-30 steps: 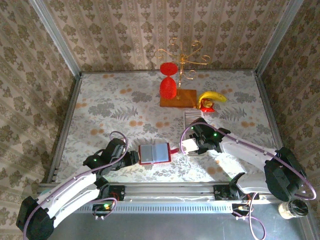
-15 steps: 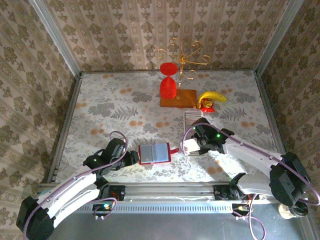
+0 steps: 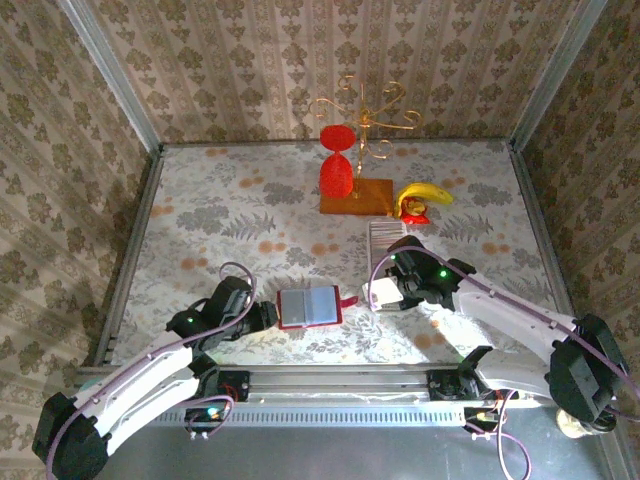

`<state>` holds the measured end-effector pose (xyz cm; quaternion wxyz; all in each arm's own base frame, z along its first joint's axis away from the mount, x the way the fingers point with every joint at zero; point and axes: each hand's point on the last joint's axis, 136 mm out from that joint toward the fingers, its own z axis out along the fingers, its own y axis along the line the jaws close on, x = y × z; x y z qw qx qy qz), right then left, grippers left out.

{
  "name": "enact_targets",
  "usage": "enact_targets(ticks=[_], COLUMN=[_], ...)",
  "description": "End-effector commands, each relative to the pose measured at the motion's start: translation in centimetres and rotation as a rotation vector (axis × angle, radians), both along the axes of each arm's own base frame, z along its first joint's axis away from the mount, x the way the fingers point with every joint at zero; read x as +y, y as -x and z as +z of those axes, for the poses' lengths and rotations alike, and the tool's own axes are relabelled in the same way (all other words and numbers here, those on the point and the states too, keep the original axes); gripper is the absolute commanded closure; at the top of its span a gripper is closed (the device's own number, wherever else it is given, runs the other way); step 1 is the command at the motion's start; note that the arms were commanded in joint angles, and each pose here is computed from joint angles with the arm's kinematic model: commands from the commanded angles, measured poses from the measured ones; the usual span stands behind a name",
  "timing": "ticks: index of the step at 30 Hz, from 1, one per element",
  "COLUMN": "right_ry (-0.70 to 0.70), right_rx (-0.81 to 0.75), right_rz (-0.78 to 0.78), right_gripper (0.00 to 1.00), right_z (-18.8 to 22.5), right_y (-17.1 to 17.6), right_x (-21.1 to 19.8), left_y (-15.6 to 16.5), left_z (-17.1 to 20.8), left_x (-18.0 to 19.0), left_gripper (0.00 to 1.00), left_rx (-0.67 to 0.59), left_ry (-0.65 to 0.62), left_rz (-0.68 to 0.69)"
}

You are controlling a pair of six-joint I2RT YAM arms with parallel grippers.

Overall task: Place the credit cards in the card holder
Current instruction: Pick up the credit card from the storage box.

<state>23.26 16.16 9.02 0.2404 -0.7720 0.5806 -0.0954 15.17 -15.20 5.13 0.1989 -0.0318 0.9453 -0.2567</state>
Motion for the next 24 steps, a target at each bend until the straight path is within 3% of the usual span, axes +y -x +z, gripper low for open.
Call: enact_targets(ticks=[1,9,15,19,24], right_ry=[-0.026,-0.135,-0.231,-0.419,-0.813], right_rx=[0.005,0.154,0.145,0.101,0.174], right_rz=[-0.016,-0.097,-0.159,-0.283,-0.623], right_gripper=[0.89,0.99,1.00,1.00,1.00], right_z=[1.2,2.7,4.3,7.8,13.8], right_y=[0.7,4.9,6.1,5.1,2.5], right_x=[-0.2,0.0,0.2,1.6,3.9], left_y=[0.0,0.0,0.0,-0.1,-0.3], left_z=[-0.1,-0.2,-0.1,0.1,0.5], left_x=[0.0,0.1,0.2,0.5,0.7], left_gripper=[0.56,0.56,0.57,0.58,0.58], left_rx=[0.008,0.004,0.004,-0.004,-0.015], left_ry=[0.018,0.008,0.008,-0.004,0.002], left_rz=[0.010,0.013,0.015,0.024,0.039])
